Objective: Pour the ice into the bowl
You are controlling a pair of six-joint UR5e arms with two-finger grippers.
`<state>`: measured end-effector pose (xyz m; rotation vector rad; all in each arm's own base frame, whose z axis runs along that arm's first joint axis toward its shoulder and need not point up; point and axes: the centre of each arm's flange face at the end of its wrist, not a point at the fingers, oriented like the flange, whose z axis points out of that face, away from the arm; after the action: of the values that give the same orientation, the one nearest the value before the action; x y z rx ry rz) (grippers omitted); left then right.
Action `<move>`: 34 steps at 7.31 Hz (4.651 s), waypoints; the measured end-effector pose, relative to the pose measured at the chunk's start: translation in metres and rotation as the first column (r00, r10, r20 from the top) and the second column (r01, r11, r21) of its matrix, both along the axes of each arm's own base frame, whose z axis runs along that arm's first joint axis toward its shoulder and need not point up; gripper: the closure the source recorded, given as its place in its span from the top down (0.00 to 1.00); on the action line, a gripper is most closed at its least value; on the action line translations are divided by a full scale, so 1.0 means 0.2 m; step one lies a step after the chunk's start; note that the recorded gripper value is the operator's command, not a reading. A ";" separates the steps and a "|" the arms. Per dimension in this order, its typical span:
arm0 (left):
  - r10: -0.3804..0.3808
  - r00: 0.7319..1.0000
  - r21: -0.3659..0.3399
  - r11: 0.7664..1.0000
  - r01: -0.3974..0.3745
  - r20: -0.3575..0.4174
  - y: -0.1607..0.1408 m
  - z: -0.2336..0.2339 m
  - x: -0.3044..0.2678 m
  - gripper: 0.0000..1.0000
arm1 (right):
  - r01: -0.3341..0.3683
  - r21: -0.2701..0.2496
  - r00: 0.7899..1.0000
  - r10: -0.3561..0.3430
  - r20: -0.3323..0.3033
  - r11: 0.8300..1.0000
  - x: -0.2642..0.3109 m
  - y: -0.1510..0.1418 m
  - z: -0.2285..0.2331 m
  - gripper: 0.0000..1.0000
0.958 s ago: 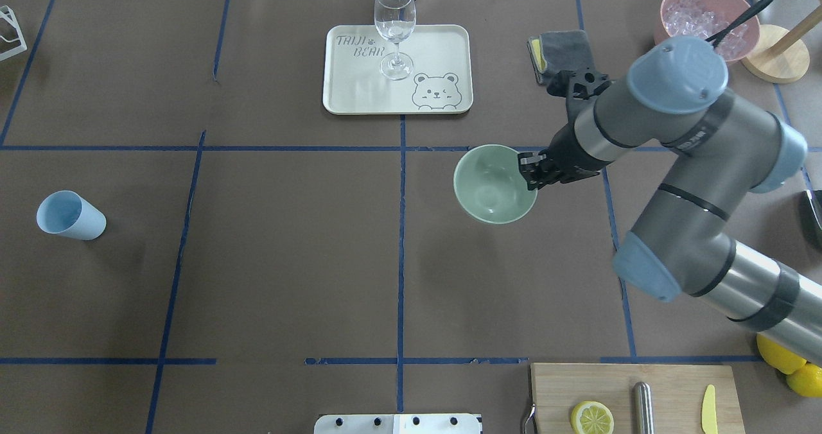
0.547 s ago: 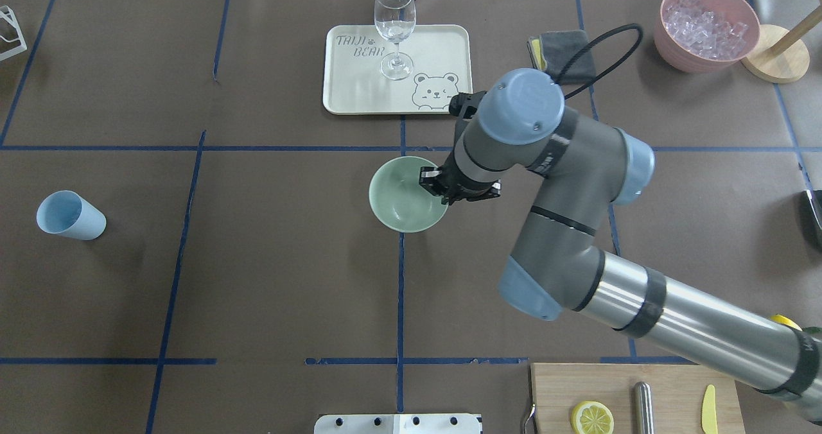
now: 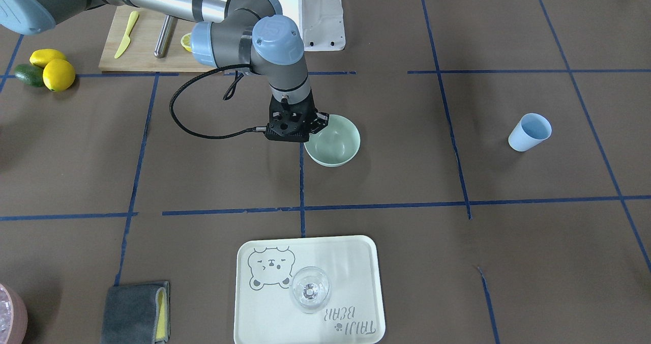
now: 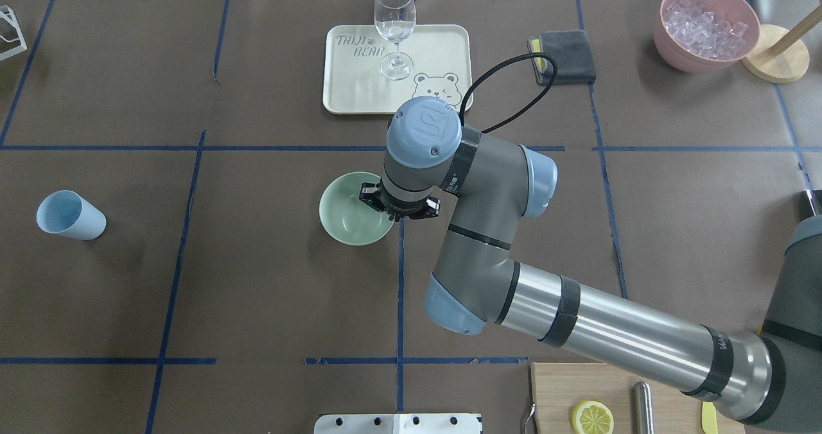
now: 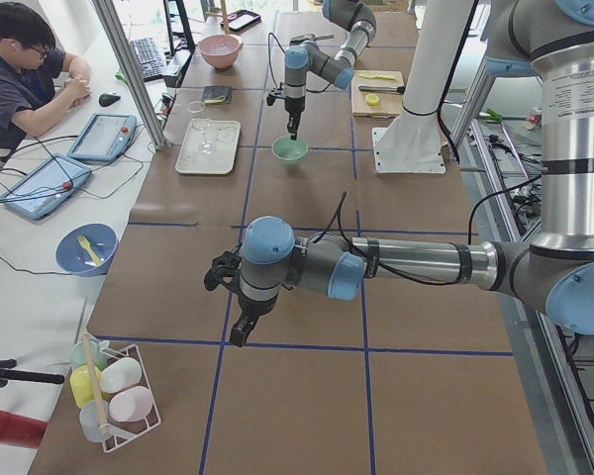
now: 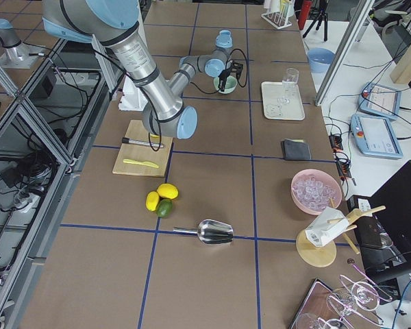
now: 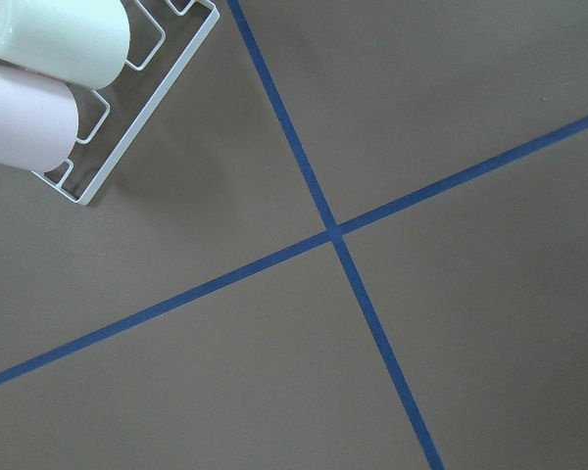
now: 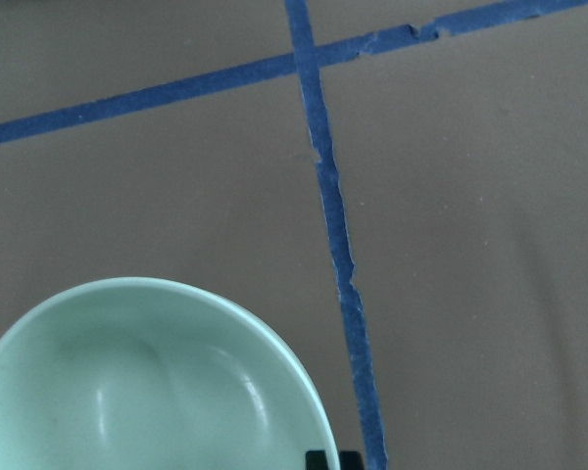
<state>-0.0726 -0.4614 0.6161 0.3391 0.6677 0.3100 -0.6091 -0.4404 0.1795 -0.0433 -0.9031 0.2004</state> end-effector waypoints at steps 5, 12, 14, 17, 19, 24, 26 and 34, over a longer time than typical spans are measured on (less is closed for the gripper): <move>0.000 1.000 -0.007 1.000 0.000 0.000 0.01 0.02 0.00 1.00 | -0.020 0.051 1.000 0.020 -0.011 0.998 0.04 -0.04 0.01 1.00; 0.036 0.994 0.090 0.996 -0.026 -0.107 -0.01 -0.03 0.04 1.00 | 0.211 0.270 0.975 -0.182 -0.127 0.939 1.67 -0.74 0.61 1.00; 0.059 0.989 0.226 0.974 -0.028 -0.133 -0.02 -0.11 0.05 1.00 | 0.310 0.331 0.948 -0.262 -0.182 0.891 2.07 -0.79 0.96 1.00; -0.013 0.976 0.359 0.929 0.092 -0.218 -0.01 -0.31 0.10 1.00 | 0.418 0.378 0.907 -0.352 -0.232 0.826 2.59 -0.69 1.47 1.00; -0.083 0.953 0.357 0.915 0.189 -0.293 -0.01 -0.40 0.21 1.00 | 0.443 0.379 0.895 -0.378 -0.236 0.812 2.83 -0.56 1.73 1.00; -0.316 0.816 0.267 0.835 0.482 -0.484 0.24 -0.43 0.86 1.00 | 0.434 0.339 0.898 -0.372 -0.233 0.835 2.97 -0.41 1.92 1.00; -0.379 0.776 0.273 0.782 0.560 -0.505 0.39 -0.36 1.02 1.00 | 0.428 0.333 0.901 -0.367 -0.232 0.840 3.00 -0.37 1.94 1.00; -0.608 0.616 0.268 0.568 0.778 -0.501 0.73 -0.12 1.55 1.00 | 0.413 0.320 0.907 -0.353 -0.230 0.853 3.04 -0.33 1.96 1.00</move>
<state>0.2371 -0.3152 0.5923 1.1276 0.7506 -0.4118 -0.0012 -0.5070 0.5724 0.1345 -0.7369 -0.3383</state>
